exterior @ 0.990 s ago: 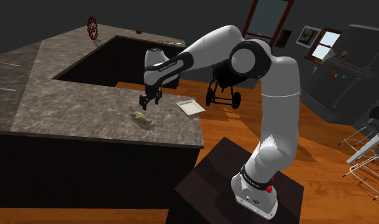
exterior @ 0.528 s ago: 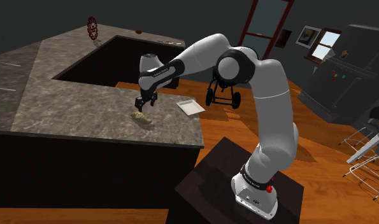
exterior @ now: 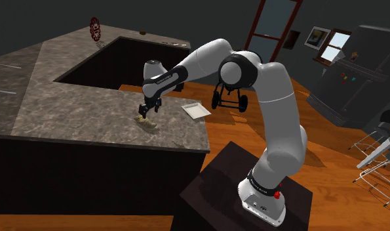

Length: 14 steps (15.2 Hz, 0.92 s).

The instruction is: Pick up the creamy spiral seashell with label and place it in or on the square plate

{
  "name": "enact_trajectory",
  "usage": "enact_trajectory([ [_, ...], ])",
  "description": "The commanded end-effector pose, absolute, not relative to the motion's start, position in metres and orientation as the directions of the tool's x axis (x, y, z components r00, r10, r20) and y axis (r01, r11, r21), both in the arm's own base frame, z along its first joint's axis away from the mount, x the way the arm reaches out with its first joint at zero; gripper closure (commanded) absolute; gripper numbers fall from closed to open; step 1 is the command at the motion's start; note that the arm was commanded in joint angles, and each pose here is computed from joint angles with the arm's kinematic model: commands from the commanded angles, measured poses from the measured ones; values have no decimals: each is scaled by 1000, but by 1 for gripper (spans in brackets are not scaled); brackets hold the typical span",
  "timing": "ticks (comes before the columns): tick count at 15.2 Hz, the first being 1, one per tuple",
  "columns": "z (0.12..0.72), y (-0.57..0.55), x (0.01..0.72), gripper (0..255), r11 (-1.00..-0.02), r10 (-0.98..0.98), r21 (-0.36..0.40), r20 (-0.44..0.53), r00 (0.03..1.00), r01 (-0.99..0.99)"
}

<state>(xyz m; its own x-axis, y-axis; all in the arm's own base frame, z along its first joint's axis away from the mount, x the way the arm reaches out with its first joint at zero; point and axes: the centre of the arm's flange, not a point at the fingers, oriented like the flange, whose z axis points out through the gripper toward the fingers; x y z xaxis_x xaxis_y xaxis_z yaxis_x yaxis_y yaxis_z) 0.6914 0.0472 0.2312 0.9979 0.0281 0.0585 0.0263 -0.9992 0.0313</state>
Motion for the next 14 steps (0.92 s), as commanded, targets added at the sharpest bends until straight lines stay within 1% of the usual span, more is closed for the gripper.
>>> enact_trajectory([
  [1,231,47,691,0,-999,28,31,59,998,26],
  [3,231,47,691,0,-999,28,31,59,998,26],
  [4,231,47,691,255,-999,28,31,59,998,26],
  [13,231,47,691,255,-999,28,31,59,998,26],
  [14,231,47,691,0,-999,28,31,59,998,26],
])
